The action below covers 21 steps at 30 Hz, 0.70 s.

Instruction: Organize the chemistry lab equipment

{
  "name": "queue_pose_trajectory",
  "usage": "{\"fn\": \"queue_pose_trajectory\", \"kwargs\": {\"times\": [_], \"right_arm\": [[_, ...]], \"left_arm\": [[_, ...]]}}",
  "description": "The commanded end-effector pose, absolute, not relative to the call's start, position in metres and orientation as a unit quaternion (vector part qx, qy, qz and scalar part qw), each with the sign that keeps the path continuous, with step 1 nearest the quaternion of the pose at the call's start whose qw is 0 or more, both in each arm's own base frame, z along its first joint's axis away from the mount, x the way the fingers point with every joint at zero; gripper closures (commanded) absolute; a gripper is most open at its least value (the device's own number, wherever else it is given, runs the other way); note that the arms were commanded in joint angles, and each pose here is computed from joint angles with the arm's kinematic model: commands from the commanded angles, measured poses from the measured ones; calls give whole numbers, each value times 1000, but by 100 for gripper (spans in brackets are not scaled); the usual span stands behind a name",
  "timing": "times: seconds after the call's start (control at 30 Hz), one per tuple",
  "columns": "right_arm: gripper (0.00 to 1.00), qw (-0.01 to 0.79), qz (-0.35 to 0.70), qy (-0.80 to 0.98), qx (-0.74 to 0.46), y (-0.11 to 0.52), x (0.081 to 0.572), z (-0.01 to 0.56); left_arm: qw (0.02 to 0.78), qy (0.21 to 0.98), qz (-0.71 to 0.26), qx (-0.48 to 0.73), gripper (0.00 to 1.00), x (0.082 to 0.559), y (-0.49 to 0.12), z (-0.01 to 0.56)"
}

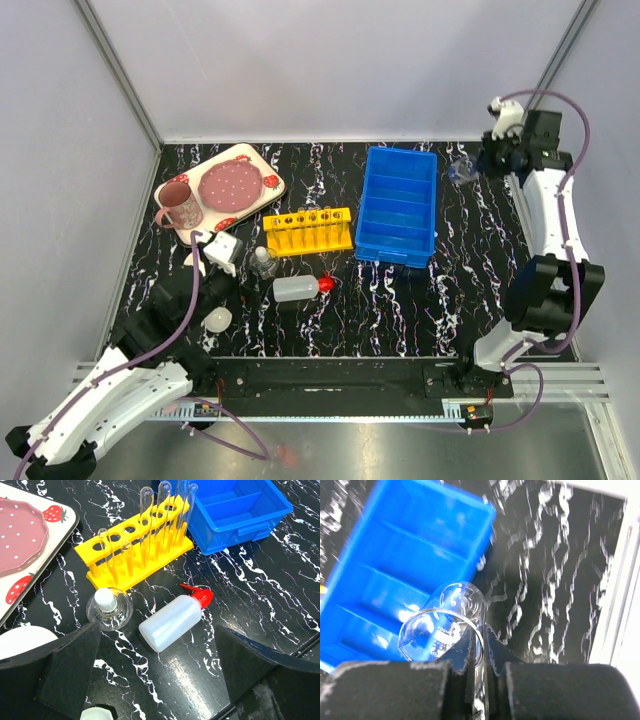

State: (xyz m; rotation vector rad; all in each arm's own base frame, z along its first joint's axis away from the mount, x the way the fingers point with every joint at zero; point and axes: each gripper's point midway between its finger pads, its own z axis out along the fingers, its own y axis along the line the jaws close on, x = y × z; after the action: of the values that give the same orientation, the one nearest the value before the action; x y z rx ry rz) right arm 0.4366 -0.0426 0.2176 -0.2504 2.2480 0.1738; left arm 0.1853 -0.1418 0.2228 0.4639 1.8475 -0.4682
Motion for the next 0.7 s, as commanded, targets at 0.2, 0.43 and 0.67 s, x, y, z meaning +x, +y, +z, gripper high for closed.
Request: {"fn": "queue_pose_trajectory", "kwargs": {"times": [0.2, 0.43, 0.67], "right_arm": [[96, 443, 127, 878, -133, 52, 550, 218], [95, 424, 104, 890, -133, 66, 592, 181], [93, 414, 64, 898, -131, 60, 607, 151]], "left_arm": [[572, 772, -196, 194, 1, 193, -145, 227], [569, 777, -186, 197, 1, 197, -145, 223], [559, 779, -193, 211, 1, 197, -152, 219]]}}
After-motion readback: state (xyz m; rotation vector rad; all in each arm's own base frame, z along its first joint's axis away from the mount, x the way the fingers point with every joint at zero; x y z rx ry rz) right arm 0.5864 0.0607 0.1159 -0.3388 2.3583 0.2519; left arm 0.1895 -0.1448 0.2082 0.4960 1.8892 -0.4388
